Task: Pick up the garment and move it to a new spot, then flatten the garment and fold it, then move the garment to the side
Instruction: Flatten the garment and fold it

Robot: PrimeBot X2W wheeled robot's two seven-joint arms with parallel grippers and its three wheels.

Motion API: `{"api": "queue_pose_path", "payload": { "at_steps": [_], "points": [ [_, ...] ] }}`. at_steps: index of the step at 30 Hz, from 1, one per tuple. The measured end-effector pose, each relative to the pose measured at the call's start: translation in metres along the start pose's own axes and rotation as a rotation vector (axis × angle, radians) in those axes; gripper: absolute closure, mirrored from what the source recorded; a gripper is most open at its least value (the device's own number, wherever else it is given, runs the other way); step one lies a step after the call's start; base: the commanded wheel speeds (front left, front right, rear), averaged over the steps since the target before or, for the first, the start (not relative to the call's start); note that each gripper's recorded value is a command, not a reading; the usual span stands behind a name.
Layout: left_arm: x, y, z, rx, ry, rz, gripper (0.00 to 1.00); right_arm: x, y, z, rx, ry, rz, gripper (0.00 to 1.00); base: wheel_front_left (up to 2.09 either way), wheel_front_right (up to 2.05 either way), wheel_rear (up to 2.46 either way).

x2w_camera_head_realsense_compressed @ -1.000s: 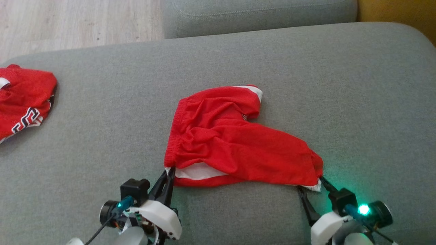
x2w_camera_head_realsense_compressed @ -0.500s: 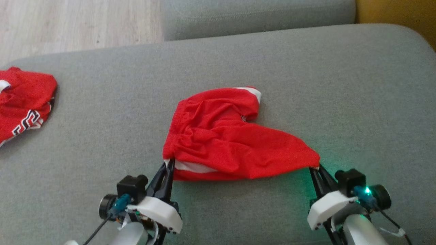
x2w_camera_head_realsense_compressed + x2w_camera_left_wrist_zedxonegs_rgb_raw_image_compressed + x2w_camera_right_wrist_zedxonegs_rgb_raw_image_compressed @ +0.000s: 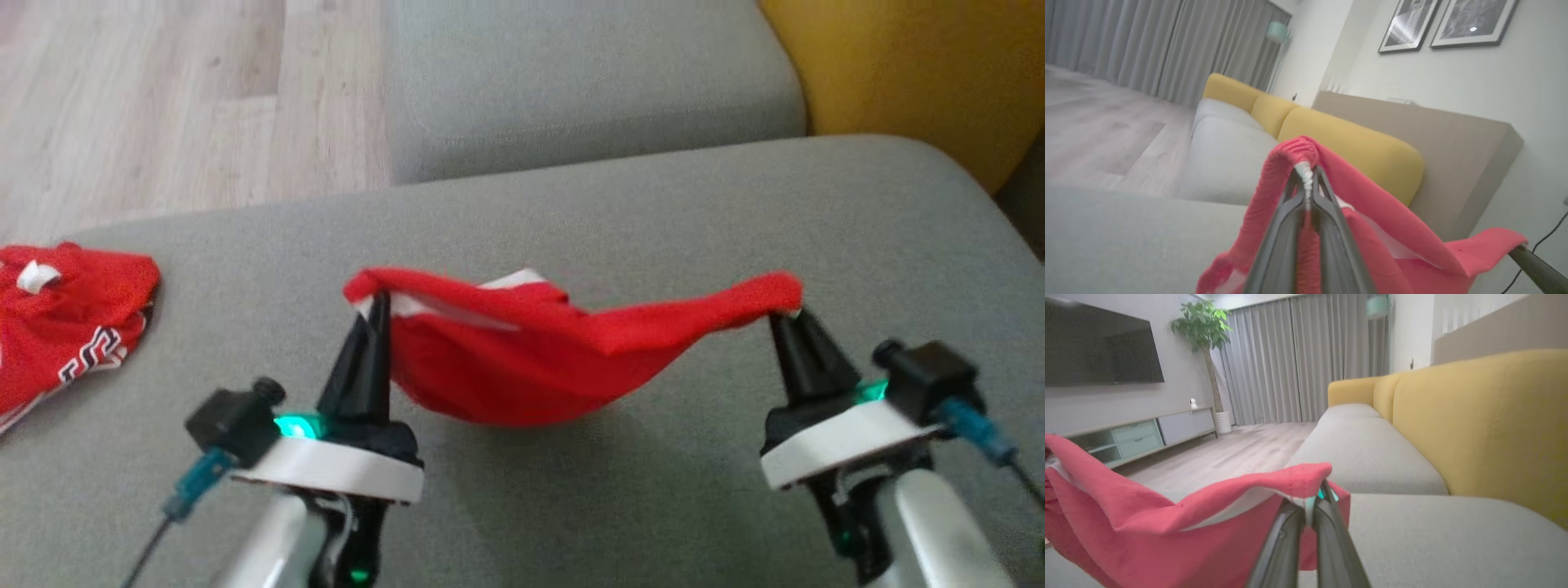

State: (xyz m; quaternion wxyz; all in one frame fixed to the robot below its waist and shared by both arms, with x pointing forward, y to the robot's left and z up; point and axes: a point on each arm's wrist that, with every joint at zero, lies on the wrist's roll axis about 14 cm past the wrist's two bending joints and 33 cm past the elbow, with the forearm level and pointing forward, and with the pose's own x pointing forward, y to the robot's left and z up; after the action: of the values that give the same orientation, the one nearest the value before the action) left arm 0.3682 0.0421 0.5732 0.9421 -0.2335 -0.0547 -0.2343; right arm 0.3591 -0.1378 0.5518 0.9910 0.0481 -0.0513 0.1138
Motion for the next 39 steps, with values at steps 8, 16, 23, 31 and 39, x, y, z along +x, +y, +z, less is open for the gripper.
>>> {"api": "queue_pose_path", "payload": {
  "at_steps": [8,16,23,31,39],
  "points": [
    [0.001,-0.042,0.091,0.121,-0.149,-0.158,1.0,-0.014,0.006,0.088,-0.031,-0.183,0.034,1.0,0.0,0.0,0.0],
    [0.021,-0.067,0.15,0.236,-0.199,-0.25,1.0,-0.019,-0.004,0.126,-0.063,-0.229,0.003,1.0,0.0,0.0,0.0],
    [0.059,-0.034,0.112,0.198,-0.029,-0.2,1.0,0.019,-0.02,0.098,-0.04,-0.109,-0.014,1.0,0.0,0.0,0.0],
    [0.136,-0.002,0.105,0.237,0.012,-0.186,1.0,0.105,-0.053,0.111,-0.094,-0.135,-0.045,1.0,0.0,0.0,0.0],
    [0.217,0.0,0.12,0.198,-0.15,-0.234,1.0,0.174,-0.089,0.155,-0.199,-0.333,-0.116,1.0,0.0,0.0,0.0]
  ]
}}
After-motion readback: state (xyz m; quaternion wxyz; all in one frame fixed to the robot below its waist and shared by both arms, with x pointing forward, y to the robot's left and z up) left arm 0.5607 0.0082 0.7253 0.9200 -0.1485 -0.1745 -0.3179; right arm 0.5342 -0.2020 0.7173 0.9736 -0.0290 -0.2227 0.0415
